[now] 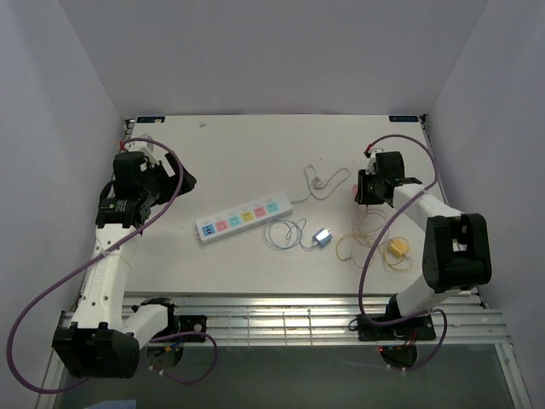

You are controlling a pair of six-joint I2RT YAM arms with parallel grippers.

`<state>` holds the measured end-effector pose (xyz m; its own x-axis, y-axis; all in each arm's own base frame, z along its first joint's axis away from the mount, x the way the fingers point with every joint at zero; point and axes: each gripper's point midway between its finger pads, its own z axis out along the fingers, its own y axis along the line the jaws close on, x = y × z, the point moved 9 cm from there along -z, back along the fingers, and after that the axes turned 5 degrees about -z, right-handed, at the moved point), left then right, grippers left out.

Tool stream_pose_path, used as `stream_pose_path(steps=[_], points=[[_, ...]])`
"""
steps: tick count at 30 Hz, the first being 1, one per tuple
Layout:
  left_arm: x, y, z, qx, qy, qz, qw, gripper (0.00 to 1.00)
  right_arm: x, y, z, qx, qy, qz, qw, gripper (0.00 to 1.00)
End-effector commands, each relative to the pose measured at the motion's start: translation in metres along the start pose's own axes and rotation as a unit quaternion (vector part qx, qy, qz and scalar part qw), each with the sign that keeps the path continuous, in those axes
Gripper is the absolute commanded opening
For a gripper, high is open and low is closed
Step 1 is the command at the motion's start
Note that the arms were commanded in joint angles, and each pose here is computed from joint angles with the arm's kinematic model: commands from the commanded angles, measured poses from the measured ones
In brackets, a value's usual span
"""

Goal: Insert the plug

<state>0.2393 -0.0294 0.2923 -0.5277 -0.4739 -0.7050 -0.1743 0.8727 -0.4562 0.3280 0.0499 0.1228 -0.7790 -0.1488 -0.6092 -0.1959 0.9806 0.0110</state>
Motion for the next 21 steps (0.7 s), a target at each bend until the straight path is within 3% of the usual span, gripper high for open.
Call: stream_pose_path(steps=[1,9,13,19,21], points=[[0.000,-0.011,-0.009,0.068,0.006,0.009,0.998,0.98,-0.014,0.023,-0.039,-0.103,-0.054,-0.030,0.993,0.12],[0.005,-0.040,-0.033,0.227,0.045,0.000,0.973,0.98,-0.032,0.071,-0.119,-0.184,-0.154,-0.101,0.966,0.08],[0.017,-0.060,-0.058,0.356,0.082,-0.015,0.931,0.98,-0.027,0.103,-0.153,-0.261,-0.179,-0.160,0.935,0.08],[0.042,-0.084,-0.070,0.431,0.122,-0.026,0.894,0.98,-0.009,0.146,-0.177,-0.348,-0.207,-0.227,0.886,0.08],[0.053,-0.097,-0.062,0.423,0.137,-0.033,0.895,0.98,-0.008,0.155,-0.182,-0.362,-0.215,-0.240,0.875,0.08]])
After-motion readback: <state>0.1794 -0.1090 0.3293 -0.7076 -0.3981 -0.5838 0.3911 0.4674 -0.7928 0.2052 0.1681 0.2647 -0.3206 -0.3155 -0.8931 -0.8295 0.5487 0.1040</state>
